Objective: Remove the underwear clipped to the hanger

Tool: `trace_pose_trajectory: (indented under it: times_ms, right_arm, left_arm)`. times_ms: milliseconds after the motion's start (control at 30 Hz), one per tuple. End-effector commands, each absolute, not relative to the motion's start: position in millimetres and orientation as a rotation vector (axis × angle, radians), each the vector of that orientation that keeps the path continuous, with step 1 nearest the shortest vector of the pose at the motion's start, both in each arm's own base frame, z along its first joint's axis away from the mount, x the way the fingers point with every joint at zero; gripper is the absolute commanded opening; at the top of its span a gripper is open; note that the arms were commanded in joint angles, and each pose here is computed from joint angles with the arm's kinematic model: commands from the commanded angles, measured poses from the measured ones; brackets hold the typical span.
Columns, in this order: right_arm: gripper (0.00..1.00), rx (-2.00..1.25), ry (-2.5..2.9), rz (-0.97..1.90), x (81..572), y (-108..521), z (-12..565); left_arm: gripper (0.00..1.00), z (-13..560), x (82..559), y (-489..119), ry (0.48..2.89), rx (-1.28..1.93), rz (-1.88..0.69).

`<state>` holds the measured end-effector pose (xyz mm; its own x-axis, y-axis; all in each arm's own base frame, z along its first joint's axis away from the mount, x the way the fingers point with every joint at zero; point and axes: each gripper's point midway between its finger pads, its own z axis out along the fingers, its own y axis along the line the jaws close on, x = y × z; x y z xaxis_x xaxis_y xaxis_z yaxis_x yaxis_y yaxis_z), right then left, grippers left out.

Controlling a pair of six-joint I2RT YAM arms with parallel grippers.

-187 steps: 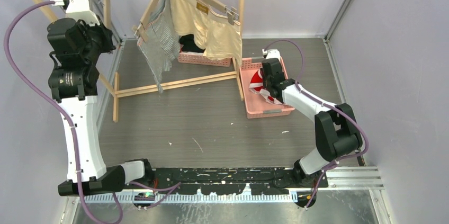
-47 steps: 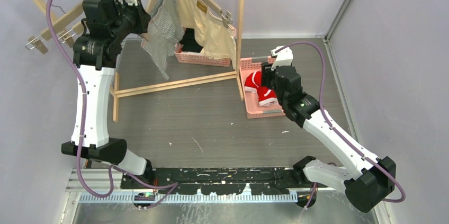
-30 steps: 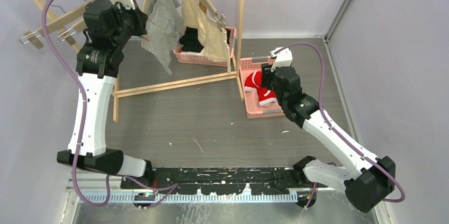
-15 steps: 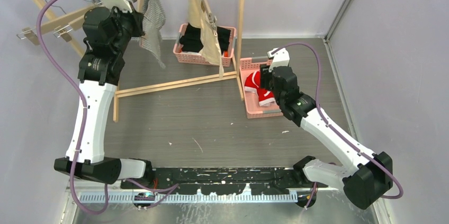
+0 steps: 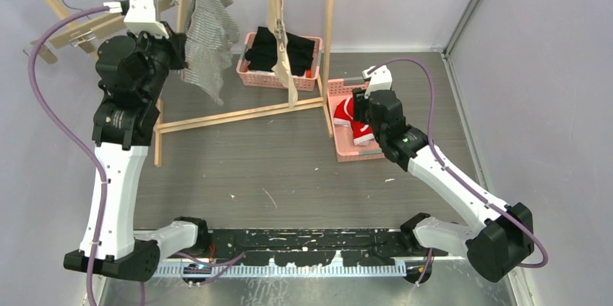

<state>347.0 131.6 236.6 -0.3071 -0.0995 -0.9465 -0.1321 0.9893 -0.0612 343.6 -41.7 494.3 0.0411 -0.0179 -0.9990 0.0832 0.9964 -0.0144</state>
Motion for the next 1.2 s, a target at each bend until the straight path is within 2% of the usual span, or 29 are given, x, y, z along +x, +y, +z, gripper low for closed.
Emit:
trace_pose_trajectory:
  times_ms: [0, 300, 567, 667, 833, 1167]
  right_arm:
    - [0.56, -0.145, 1.82, 0.058, 352, 136, 257]
    - [0.58, -0.139, 1.812, 0.057, 353, 135, 260]
    - [0.66, -0.214, 1.83, 0.169, 364, 163, 262]
    - [0.71, -0.27, 1.831, 0.251, 368, 176, 268]
    - [0.74, -0.303, 1.808, 0.337, 371, 180, 284]
    - [0.76, -0.467, 1.682, 0.68, 337, 204, 334]
  left_arm:
    - [0.0, 479, 329, -44, 1.557, 0.055, -0.104]
    - [0.0, 409, 275, -63, 1.775, 0.113, -0.261]
    - [0.0, 338, 221, -93, 1.977, 0.22, -0.481]
    - [0.0, 326, 203, -103, 1.995, 0.246, -0.569]
    - [0.0, 312, 182, -118, 2.041, 0.32, -0.693]
    - [0.0, 304, 154, -165, 1.989, 0.6, -1.08]
